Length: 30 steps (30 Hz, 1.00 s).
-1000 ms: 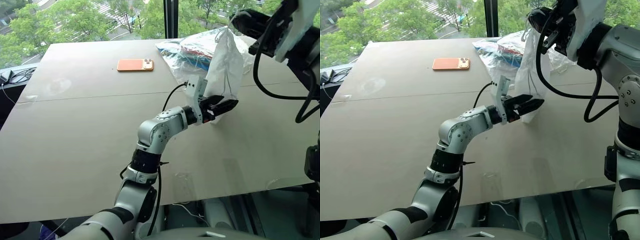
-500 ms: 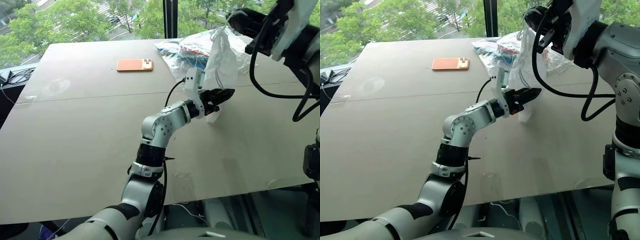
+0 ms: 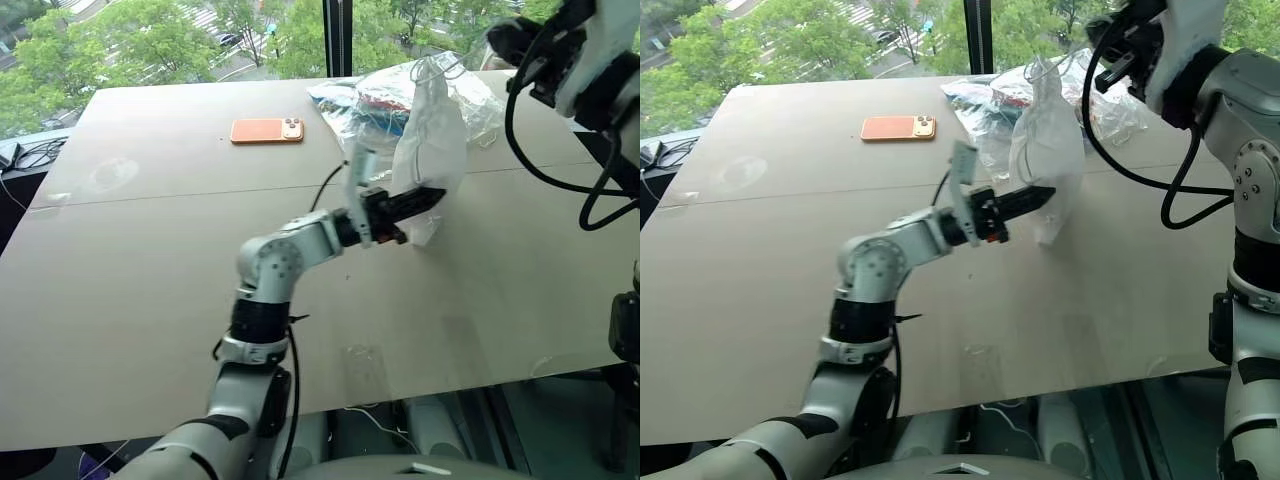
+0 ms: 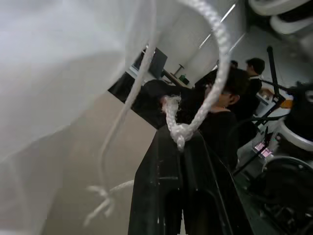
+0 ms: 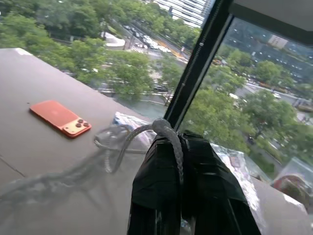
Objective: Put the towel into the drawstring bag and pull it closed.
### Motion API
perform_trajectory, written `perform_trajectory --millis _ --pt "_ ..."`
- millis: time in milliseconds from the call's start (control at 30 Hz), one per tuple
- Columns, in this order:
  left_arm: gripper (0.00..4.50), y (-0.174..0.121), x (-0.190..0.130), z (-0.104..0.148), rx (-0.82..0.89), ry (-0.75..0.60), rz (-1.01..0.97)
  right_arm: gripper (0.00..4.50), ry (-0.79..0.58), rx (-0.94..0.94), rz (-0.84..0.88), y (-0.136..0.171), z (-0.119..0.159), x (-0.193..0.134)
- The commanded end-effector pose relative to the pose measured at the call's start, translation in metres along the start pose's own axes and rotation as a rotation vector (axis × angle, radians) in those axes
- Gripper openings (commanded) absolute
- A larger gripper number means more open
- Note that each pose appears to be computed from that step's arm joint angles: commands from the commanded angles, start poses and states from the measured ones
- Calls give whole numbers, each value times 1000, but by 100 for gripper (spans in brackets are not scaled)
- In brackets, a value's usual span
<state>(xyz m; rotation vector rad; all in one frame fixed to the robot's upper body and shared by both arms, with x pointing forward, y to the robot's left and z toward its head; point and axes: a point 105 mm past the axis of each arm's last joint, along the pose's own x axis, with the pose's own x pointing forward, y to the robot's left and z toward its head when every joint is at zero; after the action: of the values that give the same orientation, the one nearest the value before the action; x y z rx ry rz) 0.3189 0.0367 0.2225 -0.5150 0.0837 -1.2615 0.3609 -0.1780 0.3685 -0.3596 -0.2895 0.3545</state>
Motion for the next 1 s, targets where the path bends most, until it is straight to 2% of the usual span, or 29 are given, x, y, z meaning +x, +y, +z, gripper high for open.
perform_trajectory --millis 33,133,333,433,600,767,900,1000 --pt "4 -5 -9 27 61 -73 -25 0 -120 -39 -135 -27 29 -6" --pt "4 19 -26 57 139 -136 120 0 -154 -40 -243 -47 36 -9" --pt "4 61 -52 111 448 -189 465 0 -199 -112 -432 -79 45 -21" --pt "4 80 -76 147 586 -278 674 0 -214 -177 -510 -92 50 -30" --pt "4 79 -101 196 726 -421 781 0 -250 -224 -610 -112 65 -49" --pt "4 78 -126 223 761 -514 868 0 -245 -265 -766 -141 69 -80" --pt "4 94 -177 235 747 -570 1112 0 -173 -246 -899 -165 49 -103" --pt "4 94 -182 239 783 -561 1126 0 -130 -264 -923 -171 37 -106"
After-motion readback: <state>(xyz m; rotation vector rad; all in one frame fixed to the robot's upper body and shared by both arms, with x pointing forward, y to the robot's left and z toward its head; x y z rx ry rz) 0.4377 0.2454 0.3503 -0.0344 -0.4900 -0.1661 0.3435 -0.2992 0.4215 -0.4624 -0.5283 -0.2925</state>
